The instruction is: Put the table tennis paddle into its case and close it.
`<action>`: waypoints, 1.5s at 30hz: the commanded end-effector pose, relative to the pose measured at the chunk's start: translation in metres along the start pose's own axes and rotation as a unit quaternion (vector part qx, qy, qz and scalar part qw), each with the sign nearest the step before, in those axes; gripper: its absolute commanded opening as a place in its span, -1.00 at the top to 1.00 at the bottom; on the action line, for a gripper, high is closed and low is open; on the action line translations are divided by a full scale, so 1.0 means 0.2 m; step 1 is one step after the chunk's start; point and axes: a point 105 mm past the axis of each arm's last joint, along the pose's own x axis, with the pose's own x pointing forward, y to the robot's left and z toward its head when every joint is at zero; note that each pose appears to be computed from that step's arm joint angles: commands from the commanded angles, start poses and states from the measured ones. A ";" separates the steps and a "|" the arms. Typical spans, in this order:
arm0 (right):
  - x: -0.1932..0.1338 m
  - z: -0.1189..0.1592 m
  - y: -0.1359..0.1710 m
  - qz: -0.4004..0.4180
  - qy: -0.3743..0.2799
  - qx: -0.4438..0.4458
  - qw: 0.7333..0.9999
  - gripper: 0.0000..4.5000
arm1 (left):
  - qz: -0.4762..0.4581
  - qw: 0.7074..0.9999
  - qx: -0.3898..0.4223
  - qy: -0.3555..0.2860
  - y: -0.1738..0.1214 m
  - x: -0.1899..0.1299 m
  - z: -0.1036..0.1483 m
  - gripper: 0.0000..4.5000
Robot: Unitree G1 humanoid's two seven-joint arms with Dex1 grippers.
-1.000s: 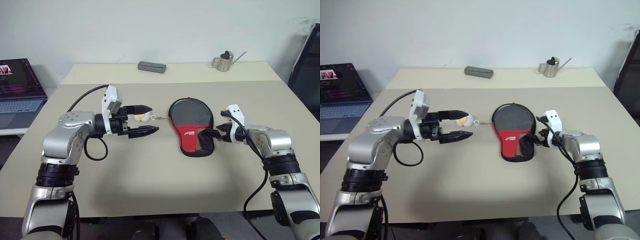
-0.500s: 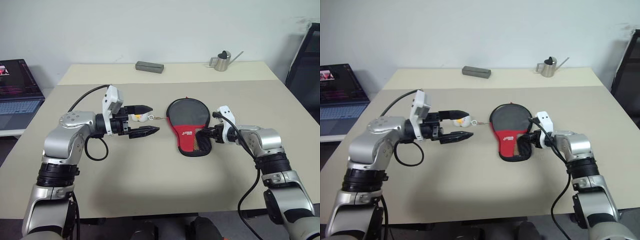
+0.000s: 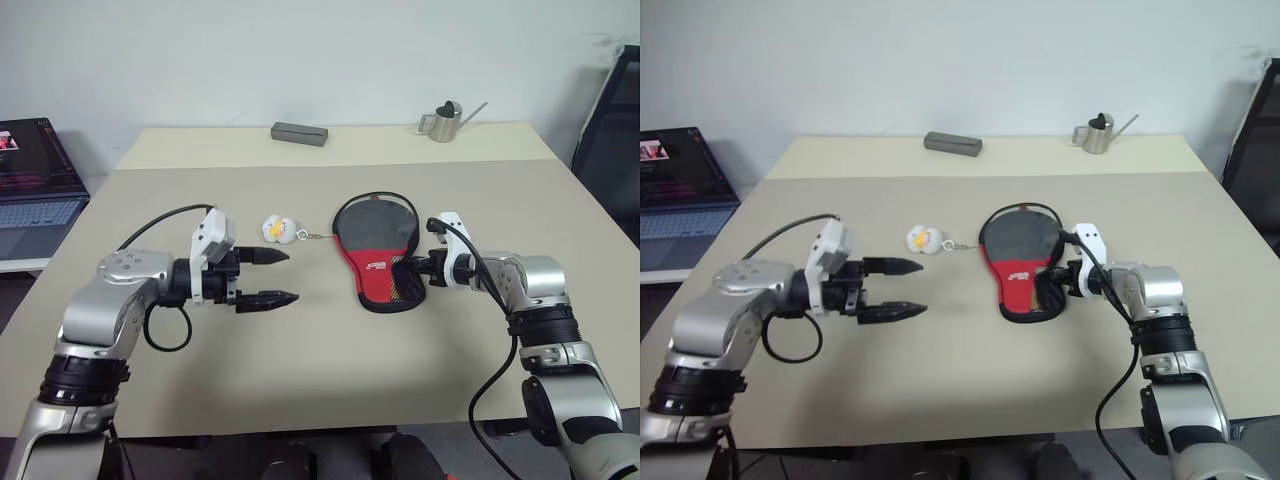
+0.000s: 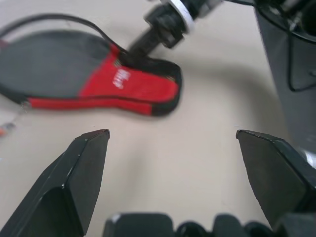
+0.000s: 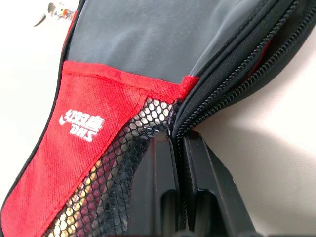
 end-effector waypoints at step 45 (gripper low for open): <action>-0.36 -0.67 0.47 0.114 0.135 0.016 0.984 0.98 | -0.147 0.987 -0.030 0.066 -0.42 -0.03 -0.07 -1.00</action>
